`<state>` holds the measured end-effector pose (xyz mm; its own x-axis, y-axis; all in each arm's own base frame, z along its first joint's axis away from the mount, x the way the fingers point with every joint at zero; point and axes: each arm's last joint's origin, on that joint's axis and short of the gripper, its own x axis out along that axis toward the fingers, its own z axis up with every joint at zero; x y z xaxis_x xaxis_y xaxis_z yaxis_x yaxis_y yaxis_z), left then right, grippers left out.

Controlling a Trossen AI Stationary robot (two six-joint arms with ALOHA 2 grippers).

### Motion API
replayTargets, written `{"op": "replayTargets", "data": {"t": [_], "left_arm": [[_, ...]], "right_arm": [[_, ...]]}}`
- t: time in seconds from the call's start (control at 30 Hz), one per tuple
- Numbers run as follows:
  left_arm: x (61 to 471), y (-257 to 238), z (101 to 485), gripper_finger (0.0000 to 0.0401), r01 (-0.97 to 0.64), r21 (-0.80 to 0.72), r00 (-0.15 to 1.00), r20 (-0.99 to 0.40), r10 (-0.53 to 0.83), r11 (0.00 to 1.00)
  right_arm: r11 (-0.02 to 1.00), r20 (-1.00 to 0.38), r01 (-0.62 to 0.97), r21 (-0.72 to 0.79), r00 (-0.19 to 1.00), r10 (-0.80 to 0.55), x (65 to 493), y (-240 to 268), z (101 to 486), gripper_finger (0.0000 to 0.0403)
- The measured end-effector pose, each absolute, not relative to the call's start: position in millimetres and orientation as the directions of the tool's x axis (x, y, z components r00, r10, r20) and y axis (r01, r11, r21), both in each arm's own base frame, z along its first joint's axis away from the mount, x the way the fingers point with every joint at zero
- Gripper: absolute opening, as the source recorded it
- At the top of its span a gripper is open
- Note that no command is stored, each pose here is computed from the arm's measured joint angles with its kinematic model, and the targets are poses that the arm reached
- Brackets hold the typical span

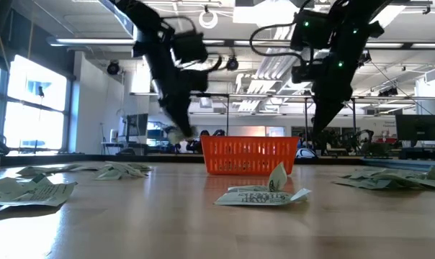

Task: Pick and place Stevia / Truvia into bins
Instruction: Put the light green stevia packet into the orange basket

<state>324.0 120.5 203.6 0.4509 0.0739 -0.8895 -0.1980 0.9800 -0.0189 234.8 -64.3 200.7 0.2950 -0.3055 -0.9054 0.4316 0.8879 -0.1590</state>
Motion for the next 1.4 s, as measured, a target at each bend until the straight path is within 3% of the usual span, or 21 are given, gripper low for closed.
{"op": "replayTargets", "data": {"t": [0.33,0.53,0.63,0.73,0.9,1.13,1.27,1.4], "left_arm": [[363,63,238,0.0032,-0.107,-0.055,0.623,-0.782,0.024,0.993],[384,43,225,0.0040,-0.071,-0.098,0.679,-0.733,-0.024,0.993],[391,34,207,0.0043,-0.052,-0.109,0.652,-0.757,-0.050,0.993],[396,28,195,0.0069,-0.061,-0.104,0.638,-0.769,-0.041,0.993],[397,28,193,0.0155,-0.133,-0.061,0.627,-0.778,0.036,0.989],[368,28,226,0.0252,-0.174,0.023,0.423,-0.901,0.096,0.984],[338,33,223,0.0256,-0.250,0.102,0.255,-0.952,0.167,0.963],[307,50,203,0.0236,-0.472,0.083,0.134,-0.977,0.164,0.878]], "right_arm": [[0.880,-0.917,0.423,-0.215,0.222,-0.331,222,-34,207,0.0264],[0.891,-0.921,0.411,-0.192,0.239,-0.308,223,-10,206,0.0263],[0.893,-0.921,0.409,-0.186,0.244,-0.304,222,1,206,0.0263],[0.891,-0.919,0.417,-0.179,0.252,-0.302,222,10,206,0.0263],[0.872,-0.915,0.465,-0.156,0.265,-0.304,222,16,206,0.0263],[0.856,-0.881,0.496,-0.145,0.329,-0.340,229,14,208,0.0263],[0.863,-0.859,0.491,-0.123,0.383,-0.340,236,5,211,0.0263],[0.835,-0.854,0.540,-0.107,0.380,-0.355,238,-9,211,0.0263]]}}
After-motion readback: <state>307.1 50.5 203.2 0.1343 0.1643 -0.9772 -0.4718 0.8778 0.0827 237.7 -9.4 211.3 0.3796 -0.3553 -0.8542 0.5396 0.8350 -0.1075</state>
